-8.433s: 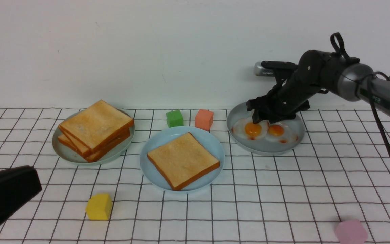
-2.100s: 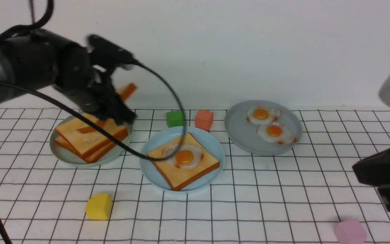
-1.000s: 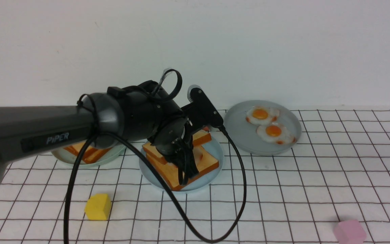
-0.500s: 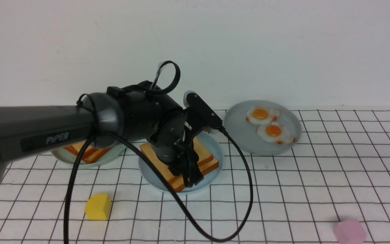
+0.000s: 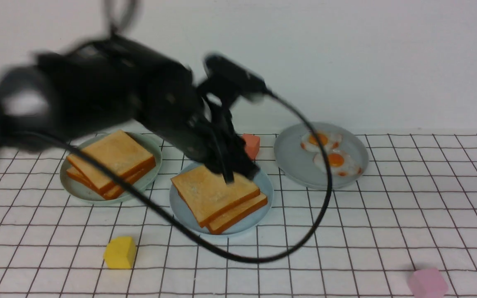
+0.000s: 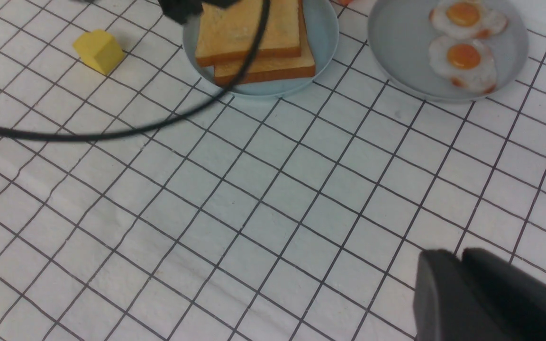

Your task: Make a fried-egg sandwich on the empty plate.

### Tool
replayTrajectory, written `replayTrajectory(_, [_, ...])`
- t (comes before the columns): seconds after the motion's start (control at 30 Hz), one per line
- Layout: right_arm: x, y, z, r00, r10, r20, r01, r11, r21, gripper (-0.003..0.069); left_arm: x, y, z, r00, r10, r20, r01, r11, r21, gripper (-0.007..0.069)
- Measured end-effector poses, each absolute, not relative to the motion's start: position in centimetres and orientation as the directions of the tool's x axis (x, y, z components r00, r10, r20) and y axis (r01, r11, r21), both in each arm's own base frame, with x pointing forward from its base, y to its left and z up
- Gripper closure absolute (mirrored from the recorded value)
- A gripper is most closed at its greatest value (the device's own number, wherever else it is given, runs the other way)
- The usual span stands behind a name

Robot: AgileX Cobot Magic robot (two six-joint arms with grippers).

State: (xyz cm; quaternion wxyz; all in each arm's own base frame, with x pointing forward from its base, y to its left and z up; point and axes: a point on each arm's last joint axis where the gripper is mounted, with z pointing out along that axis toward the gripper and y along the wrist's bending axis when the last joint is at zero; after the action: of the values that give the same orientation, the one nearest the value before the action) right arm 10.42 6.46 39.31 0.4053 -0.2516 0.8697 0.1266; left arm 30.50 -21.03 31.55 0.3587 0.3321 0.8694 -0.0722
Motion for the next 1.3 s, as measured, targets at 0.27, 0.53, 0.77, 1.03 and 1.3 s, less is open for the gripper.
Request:
replayTrajectory(0.27, [10.5,6.2,39.3,-0.578,-0.286,-0.764,-0.489,0.871,0.043,0.0575,18.9,-13.8,41.2,-0.338,0.249,-0.908,0.614,0.789,-0.012,0.0638])
replayTrajectory(0.53, [10.8,5.8,38.1,-0.626,-0.238,-0.742,-0.413,0.909,0.057,0.0585,10.0,-7.4,35.3,-0.173,0.046,-0.984,0.592,0.803,-0.067,0.0638])
replayTrajectory(0.77, [10.1,4.5,34.8,-0.644,-0.099,-0.759,-0.272,0.957,0.106,0.0662,7.1,-5.1,28.5,-0.098,-0.101,-0.990,0.572,0.808,-0.140,0.0638])
replayTrajectory(1.03, [7.5,2.9,32.5,-0.561,0.161,-0.812,-0.177,0.935,0.308,0.0662,6.7,-4.6,24.7,-0.081,-0.129,-0.988,0.562,0.813,-0.152,0.0638])
replayTrajectory(1.3, [6.3,2.2,31.5,-0.595,0.212,-0.776,-0.120,0.930,0.347,0.0656,6.6,-4.7,21.4,-0.219,-0.033,-0.975,0.551,0.821,-0.152,0.0638])
